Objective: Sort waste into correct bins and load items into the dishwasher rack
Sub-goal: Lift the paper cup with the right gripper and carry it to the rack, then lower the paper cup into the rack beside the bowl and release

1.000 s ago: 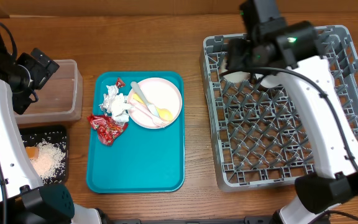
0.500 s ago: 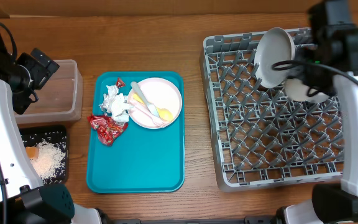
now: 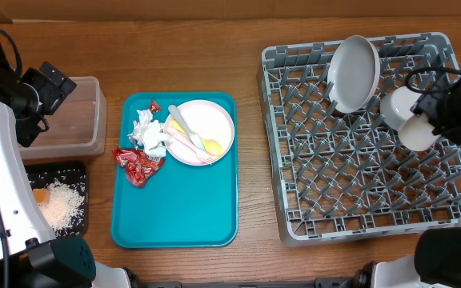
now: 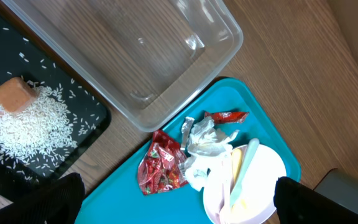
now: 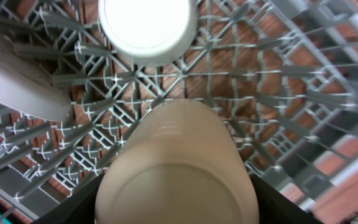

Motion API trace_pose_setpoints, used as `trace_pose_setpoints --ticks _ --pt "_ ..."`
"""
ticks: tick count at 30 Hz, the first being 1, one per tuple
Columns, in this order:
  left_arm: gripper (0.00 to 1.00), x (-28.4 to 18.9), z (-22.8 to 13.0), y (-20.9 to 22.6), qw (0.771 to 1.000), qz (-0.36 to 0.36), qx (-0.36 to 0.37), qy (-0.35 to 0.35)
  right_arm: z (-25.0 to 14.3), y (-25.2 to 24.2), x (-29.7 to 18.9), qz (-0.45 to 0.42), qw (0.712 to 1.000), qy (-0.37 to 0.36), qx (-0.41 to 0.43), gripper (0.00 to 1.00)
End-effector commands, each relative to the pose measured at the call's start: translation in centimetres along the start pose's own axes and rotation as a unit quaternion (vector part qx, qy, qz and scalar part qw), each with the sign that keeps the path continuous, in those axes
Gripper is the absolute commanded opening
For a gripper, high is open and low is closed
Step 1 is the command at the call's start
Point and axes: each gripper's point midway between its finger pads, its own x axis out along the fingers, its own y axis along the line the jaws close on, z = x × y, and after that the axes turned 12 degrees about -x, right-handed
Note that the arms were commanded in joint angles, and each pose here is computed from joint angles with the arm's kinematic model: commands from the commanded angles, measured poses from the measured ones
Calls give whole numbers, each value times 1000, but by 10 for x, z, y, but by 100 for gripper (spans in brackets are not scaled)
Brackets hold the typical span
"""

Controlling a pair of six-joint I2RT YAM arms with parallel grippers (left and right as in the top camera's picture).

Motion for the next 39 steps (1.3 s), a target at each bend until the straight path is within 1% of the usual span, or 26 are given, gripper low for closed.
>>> trace_pose_setpoints --ticks 1,10,18,23,24,25,27,28,29,31,33,36,37,39 --pt "100 -2 2 -3 1000 -4 -2 -3 -5 11 11 29 999 1 -14 47" --pt "100 -2 2 -3 1000 -4 -2 -3 -21 11 68 23 999 30 -9 47" --pt "100 -2 2 -3 1000 -4 -2 -3 -23 15 88 35 999 28 -6 47" --pt "100 -2 2 -3 1000 -4 -2 -3 -16 17 96 39 999 10 -4 47" --pt "100 -2 2 -3 1000 -4 -2 -3 -16 17 96 40 999 10 -4 52" --pt "100 -2 2 -3 1000 -4 -2 -3 -17 17 96 39 999 11 -4 59" --pt "100 -2 2 -3 1000 -4 -2 -3 -19 17 96 40 999 15 -5 80" --pt "100 -2 2 -3 1000 -4 -2 -3 -20 17 95 39 999 18 -5 87" --pt "100 -2 2 -3 1000 -4 -2 -3 -21 17 93 39 999 21 -5 91" --pt "100 -2 2 -3 1000 -4 -2 -3 -21 20 85 50 998 24 -5 95" --pt "100 -2 2 -3 1000 -4 -2 -3 -18 24 71 62 998 20 -5 96" --pt "100 -2 2 -3 1000 -4 -2 -3 -11 25 40 70 998 1 -5 96" --pt "100 -2 2 -3 1000 -4 -2 -3 -6 29 16 86 996 -16 -6 97" --pt "100 -2 2 -3 1000 -4 -2 -3 0 33 -7 104 994 -38 -8 98"
